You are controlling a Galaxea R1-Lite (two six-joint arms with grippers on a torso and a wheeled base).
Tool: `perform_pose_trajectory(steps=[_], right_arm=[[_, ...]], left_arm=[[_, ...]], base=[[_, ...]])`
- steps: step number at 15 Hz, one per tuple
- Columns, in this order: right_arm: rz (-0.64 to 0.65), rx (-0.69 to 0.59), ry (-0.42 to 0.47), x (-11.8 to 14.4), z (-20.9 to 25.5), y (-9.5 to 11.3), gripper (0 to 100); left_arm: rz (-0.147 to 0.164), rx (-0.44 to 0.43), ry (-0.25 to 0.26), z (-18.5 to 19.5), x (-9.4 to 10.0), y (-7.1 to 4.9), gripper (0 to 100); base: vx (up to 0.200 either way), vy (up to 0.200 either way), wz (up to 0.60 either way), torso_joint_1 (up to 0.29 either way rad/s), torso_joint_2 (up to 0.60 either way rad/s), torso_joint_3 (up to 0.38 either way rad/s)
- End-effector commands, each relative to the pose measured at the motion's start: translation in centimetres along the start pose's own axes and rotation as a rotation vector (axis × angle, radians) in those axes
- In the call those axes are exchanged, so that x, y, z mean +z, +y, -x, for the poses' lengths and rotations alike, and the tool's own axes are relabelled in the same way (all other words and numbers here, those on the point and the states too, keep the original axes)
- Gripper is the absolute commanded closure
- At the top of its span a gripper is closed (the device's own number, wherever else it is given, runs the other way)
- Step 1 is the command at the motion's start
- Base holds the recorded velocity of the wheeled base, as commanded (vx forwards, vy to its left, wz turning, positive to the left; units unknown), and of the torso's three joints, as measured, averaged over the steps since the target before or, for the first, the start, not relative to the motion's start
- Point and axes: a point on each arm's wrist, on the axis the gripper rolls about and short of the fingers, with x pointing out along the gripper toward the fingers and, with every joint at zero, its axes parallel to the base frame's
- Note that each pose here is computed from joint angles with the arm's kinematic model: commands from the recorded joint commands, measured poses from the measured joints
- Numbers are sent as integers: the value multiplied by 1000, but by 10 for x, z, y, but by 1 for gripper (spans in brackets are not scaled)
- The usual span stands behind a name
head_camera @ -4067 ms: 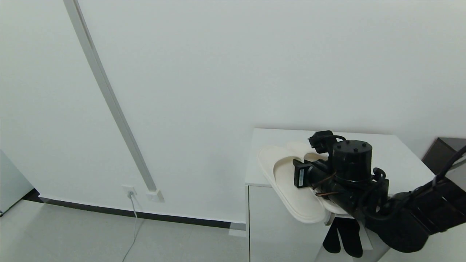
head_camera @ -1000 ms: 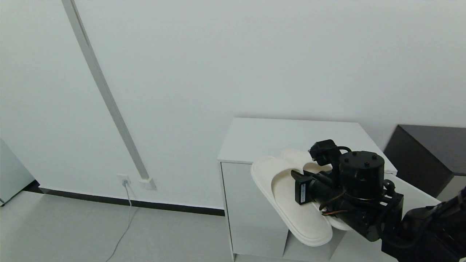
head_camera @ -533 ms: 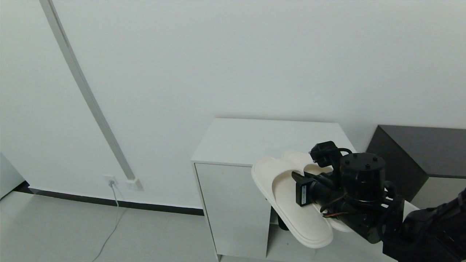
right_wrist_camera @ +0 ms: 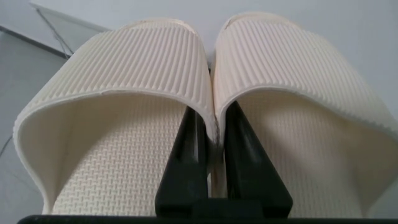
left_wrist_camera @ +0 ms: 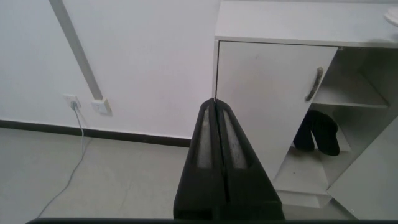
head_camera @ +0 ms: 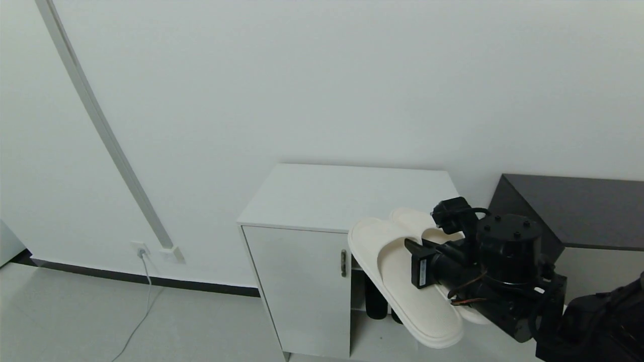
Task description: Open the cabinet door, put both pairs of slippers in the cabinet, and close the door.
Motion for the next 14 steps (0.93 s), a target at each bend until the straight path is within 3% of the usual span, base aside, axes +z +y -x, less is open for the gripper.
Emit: perform_pose_trajectory(steps=[1,9,14], right_arm=[[19,-1,2,-5,2,-2,100],[74,16,-10,-16,7,-7,100],[82,31,-44,-23,3,-7,100]], left_arm=[[0,1,1,0,0,0,100],[0,1,1,0,0,0,100],[0,2,1,0,0,0,100]], base=[[0,0,0,0,0,0],[0,0,0,0,0,0],[0,0,0,-138,314,172]])
